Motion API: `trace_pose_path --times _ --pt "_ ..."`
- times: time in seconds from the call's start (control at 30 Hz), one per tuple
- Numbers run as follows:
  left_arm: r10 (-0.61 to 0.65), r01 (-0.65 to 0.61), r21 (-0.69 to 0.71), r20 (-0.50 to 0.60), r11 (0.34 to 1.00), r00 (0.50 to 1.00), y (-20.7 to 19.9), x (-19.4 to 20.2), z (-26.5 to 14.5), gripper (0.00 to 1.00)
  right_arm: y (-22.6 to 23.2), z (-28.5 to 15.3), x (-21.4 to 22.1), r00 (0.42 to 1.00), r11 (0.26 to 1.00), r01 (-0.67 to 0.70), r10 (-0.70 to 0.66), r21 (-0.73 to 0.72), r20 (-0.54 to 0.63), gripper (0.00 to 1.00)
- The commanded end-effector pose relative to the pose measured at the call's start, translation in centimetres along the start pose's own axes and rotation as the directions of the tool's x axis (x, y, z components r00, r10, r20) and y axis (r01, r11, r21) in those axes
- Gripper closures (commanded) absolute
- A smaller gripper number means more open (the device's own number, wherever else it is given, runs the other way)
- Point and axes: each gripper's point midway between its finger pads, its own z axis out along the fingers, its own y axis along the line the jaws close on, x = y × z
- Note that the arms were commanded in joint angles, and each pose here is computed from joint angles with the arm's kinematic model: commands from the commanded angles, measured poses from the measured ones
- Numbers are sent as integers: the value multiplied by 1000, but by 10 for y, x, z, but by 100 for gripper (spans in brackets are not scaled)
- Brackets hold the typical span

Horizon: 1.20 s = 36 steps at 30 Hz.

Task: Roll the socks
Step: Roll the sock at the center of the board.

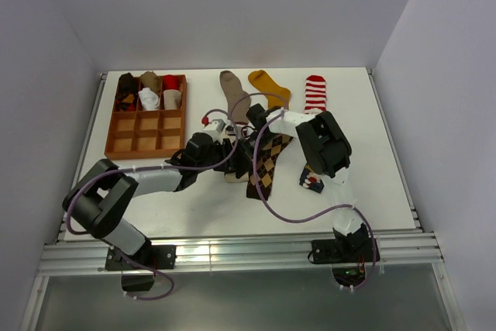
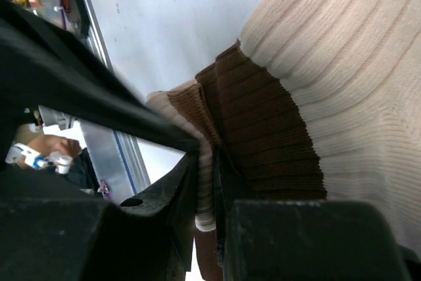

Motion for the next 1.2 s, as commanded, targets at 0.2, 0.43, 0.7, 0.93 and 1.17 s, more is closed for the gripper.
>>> trace_pose_path --times 0.2,0.43,0.7,0.93,1.17 --pt "-67 68 22 -46 997 997 12 31 23 61 -12 -3 11 998 998 -49 50 39 -32 97" --pt "-129 127 -31 -58 991 990 31 54 16 61 -13 -9 12 998 997 -54 56 53 -27 97" --pt "-135 135 28 -1 990 991 22 48 2 60 -19 -7 13 997 996 -68 70 62 -31 97" --pt "-106 105 -56 -4 993 994 31 37 14 62 -19 -7 11 997 995 -67 69 69 -29 97" --pt "-115 106 -160 -53 981 992 52 50 23 67 -15 -10 11 997 995 -70 72 69 -34 97"
